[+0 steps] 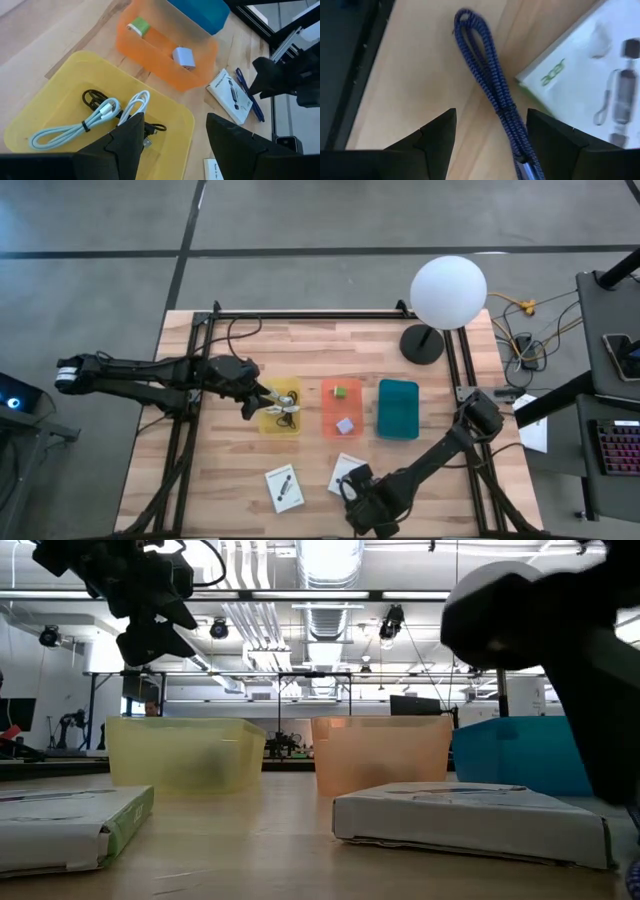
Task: Pick and place items into bin
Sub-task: Put the violet USB cable into the yellow bin
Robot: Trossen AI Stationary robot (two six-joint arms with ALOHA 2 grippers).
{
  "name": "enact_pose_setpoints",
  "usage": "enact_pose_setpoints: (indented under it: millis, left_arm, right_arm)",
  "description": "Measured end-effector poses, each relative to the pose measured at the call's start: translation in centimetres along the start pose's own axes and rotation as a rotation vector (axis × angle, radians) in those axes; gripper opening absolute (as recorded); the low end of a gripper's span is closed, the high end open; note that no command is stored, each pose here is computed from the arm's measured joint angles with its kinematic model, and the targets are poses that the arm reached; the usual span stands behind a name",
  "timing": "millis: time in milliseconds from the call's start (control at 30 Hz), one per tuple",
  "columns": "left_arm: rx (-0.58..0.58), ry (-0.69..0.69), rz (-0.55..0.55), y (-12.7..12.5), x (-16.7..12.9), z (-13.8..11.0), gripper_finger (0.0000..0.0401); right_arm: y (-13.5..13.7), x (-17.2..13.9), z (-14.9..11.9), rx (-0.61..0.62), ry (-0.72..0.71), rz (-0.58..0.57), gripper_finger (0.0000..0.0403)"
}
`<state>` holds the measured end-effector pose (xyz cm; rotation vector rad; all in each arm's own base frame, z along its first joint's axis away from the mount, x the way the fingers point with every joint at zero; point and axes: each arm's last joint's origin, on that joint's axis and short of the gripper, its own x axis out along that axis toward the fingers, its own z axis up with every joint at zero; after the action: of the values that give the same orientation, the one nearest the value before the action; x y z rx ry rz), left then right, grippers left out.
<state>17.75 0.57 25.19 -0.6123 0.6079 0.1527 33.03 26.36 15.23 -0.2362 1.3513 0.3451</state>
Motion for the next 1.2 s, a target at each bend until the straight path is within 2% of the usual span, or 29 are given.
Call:
enact_pose_setpoints:
  millis: [167, 300, 533, 733, 800, 933, 1067, 1133, 1200]
  left_arm:
    - [0.0, 0.002, 0.001, 0.0, 0.0, 0.0, 0.0198]
    - [0.0, 0.002, 0.001, 0.0, 0.0, 0.0, 0.0198]
    - [-0.001, 0.002, 0.001, 0.0, 0.0, 0.0, 0.0198]
    - [-0.002, 0.001, 0.001, 0.0, 0.0, 0.0, 0.0198]
    - [-0.001, 0.001, 0.001, 0.0, 0.0, 0.0, 0.0198]
    - [-0.001, 0.0, -0.001, 0.0, 0.0, 0.0, 0.0198]
    - [0.005, 0.0, -0.011, -0.1, 0.0, 0.0, 0.0198]
    - [0.037, -0.014, -0.065, -0.4, 0.0, 0.3, 0.0198]
    - [0.126, -0.043, -0.167, -1.0, -0.1, 0.7, 0.0198]
  right_arm:
    - [-0.3, 0.8, 0.0, 0.053, 0.046, 0.084, 0.0222]
    - [-1.0, 0.9, 0.2, 0.079, 0.052, 0.091, 0.0201]
    - [-2.2, 1.4, -0.2, 0.052, 0.07, 0.081, 0.0121]
    - [-2.5, 1.3, -0.4, 0.059, 0.098, 0.074, 0.0036]
    - [-2.4, 1.0, -0.5, 0.086, 0.125, 0.096, 0.0019]
    - [-2.2, -1.0, -0.4, 0.234, 0.163, 0.112, 0.0017]
    - [-2.4, -6.0, 0.3, 0.419, 0.012, 0.087, 0.0015]
    - [-3.4, -8.0, 0.3, 0.554, -0.06, 0.039, 0.0015]
    - [-5.4, -9.7, 0.3, 0.71, -0.119, 0.013, 0.0015]
